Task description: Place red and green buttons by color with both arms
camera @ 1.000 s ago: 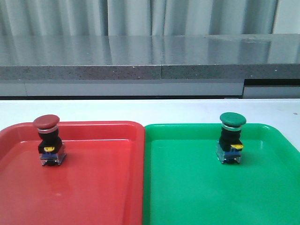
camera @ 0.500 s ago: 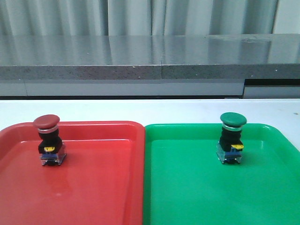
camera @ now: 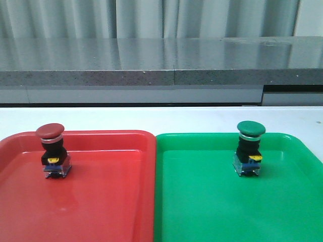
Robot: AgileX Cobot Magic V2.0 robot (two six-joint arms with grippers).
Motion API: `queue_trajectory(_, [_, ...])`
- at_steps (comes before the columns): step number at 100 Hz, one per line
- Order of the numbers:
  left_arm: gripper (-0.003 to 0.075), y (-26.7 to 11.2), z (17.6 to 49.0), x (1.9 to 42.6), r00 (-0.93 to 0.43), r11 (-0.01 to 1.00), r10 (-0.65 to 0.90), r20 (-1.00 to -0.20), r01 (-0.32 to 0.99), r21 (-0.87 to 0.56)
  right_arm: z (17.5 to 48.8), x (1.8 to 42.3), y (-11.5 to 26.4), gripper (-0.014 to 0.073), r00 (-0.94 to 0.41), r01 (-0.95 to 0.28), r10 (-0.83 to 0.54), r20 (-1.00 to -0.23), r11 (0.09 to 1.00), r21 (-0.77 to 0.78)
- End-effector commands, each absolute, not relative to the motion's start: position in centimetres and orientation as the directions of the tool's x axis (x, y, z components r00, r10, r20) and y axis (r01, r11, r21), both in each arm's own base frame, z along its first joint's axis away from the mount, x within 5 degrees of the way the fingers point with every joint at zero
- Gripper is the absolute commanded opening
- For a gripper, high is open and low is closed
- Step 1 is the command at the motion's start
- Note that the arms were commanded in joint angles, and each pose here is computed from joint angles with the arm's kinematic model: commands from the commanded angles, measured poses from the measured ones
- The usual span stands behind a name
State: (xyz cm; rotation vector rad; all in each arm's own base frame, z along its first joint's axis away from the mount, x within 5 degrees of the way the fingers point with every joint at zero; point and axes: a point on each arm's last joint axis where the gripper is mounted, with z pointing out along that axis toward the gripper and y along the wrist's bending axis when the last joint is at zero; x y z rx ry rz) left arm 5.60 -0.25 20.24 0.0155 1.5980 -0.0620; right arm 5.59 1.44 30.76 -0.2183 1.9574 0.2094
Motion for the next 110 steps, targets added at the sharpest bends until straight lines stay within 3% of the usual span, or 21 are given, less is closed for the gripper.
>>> queue_trajectory(1, [-0.0019,-0.3,19.7,5.6,0.041,0.998,-0.040,-0.998,0.053,-0.038,32.0,5.8,1.4,-0.0066,-0.302,-0.249,-0.041,-0.953,0.968,0.037])
queue_trajectory(23, [-0.0019,-0.3,19.7,5.6,0.041,0.998,-0.040,-0.998,0.053,-0.038,31.8,6.0,1.5,-0.0066,-0.293,-0.248,-0.043,-0.955,0.968,0.032])
queue_trajectory(46, [-0.0019,-0.3,19.7,5.6,0.041,0.998,-0.040,-0.998,0.053,-0.038,30.5,5.7,1.0,-0.0066,-0.153,-0.180,0.008,-0.988,0.983,0.036])
queue_trajectory(75, [-0.0019,-0.3,19.7,5.6,0.041,0.998,-0.040,-0.998,0.053,-0.038,25.4,4.8,0.4,-0.0066,-0.007,-0.088,0.086,-0.996,0.992,0.086])
queue_trajectory(98, [-0.0019,-0.3,19.7,5.6,0.041,0.998,-0.040,-0.998,0.053,-0.038,20.8,5.3,0.5,-0.0066,-0.025,-0.087,0.114,-0.993,0.989,0.116])
queue_trajectory(110, [-0.0019,-0.3,19.7,5.6,0.041,0.998,-0.040,-0.998,0.053,-0.038,20.1,5.4,0.5,-0.0066,-0.005,-0.089,0.116,-0.993,0.989,0.116])
